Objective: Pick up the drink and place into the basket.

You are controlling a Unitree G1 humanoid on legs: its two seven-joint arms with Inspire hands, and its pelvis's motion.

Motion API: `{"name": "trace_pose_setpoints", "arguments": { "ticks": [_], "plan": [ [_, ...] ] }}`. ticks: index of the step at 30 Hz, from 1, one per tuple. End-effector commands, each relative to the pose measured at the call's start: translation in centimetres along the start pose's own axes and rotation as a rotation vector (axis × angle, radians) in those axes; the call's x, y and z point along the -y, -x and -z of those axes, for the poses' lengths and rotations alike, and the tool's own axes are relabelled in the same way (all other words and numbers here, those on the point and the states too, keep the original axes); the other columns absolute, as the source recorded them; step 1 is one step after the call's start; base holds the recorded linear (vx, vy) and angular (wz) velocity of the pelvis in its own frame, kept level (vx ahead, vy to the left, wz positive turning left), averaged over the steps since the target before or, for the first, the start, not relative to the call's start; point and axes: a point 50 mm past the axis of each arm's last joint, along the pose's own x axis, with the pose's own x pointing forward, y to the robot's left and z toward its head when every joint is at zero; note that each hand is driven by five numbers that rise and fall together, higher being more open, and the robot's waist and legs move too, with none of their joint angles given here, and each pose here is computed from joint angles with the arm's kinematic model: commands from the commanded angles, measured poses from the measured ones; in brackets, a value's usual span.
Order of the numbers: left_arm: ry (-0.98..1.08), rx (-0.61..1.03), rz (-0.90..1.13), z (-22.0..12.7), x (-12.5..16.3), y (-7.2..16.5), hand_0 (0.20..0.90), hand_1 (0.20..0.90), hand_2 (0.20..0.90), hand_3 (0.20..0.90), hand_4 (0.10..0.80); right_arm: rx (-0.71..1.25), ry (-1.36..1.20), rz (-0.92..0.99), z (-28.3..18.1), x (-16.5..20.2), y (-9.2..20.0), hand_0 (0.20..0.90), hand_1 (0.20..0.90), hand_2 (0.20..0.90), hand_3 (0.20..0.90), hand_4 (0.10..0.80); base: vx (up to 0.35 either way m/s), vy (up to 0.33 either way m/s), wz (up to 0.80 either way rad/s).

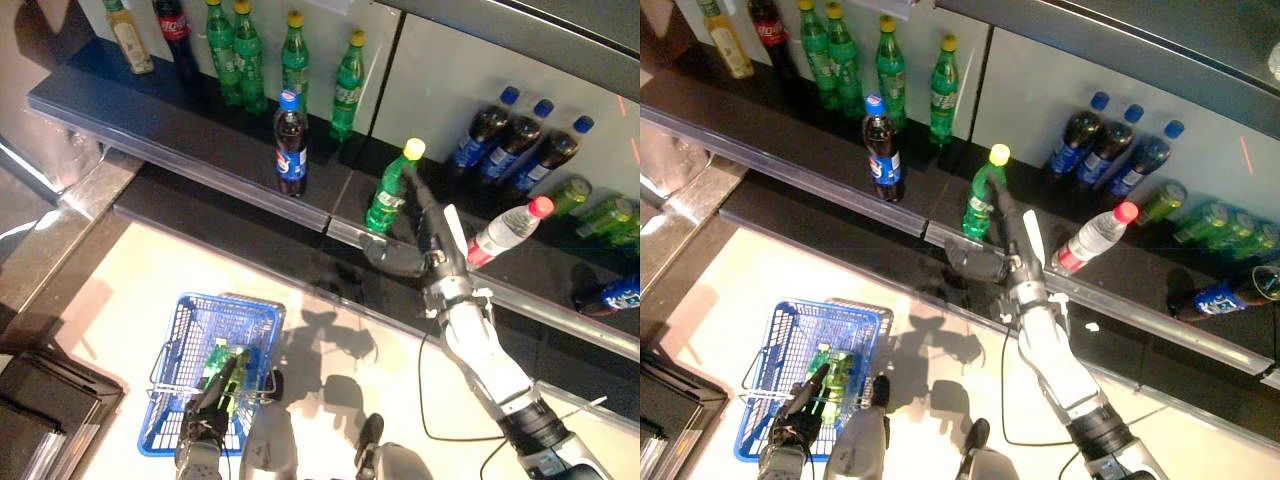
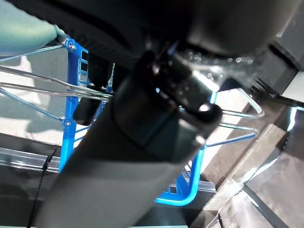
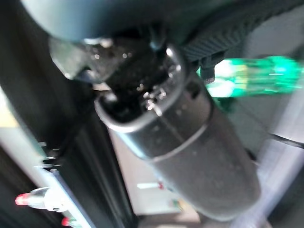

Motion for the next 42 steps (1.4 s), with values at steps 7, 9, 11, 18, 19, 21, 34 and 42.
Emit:
{"name": "trace_pose_setpoints", "arguments": {
  "ticks": [7,9,11,18,19,21,34,42],
  "plan": [
    [-0.141,0.0,0.147,0.1,-0.4,1.2,0.3,0.3,0.3,0.2,0.1,0.387,0.018,0.363,-7.7,1.8,-2.9,0.9,0.9,0.9,0.9,0.8,-0.091,0.057,0.11],
    [-0.135,0.006,0.172,0.1,0.5,1.0,0.3,0.3,0.3,0.2,0.1,0.433,0.035,0.441,-8.6,2.0,-2.9,0.9,0.9,0.9,0.9,0.8,-0.133,0.036,0.02],
    [-0.125,0.016,0.189,0.2,1.3,0.9,0.3,0.3,0.3,0.2,0.1,0.447,0.034,0.498,-8.8,2.2,-2.8,0.9,0.9,0.9,0.9,0.8,-0.079,0.052,-0.03],
    [-0.102,0.033,0.249,0.3,3.2,0.7,0.3,0.3,0.3,0.2,0.1,0.48,0.008,0.59,-9.2,2.7,-2.7,0.9,0.9,0.9,0.9,0.8,-0.035,0.019,-0.04],
    [-0.104,0.032,0.261,0.3,3.5,0.7,0.3,0.3,0.3,0.2,0.1,0.491,0.007,0.595,-9.3,2.6,-2.7,0.9,0.9,0.9,0.9,0.8,-0.014,0.008,-0.1],
    [-0.102,0.029,0.27,0.5,3.8,0.7,0.3,0.3,0.3,0.2,0.1,0.498,0.006,0.59,-9.6,2.4,-2.8,0.9,0.9,0.9,0.9,0.8,-0.011,0.017,-0.12],
    [-0.103,0.018,0.247,1.1,3.4,0.9,0.3,0.3,0.3,0.2,0.1,0.444,0.005,0.547,-9.2,1.9,-2.9,0.9,0.9,0.9,0.9,0.8,0.004,0.002,-0.01],
    [-0.112,0.01,0.244,1.1,3.1,0.9,0.3,0.3,0.3,0.2,0.1,0.439,0.009,0.562,-9.4,2.0,-3.4,0.9,0.9,0.9,0.9,0.8,0.016,0.009,0.03]
  ]
}}
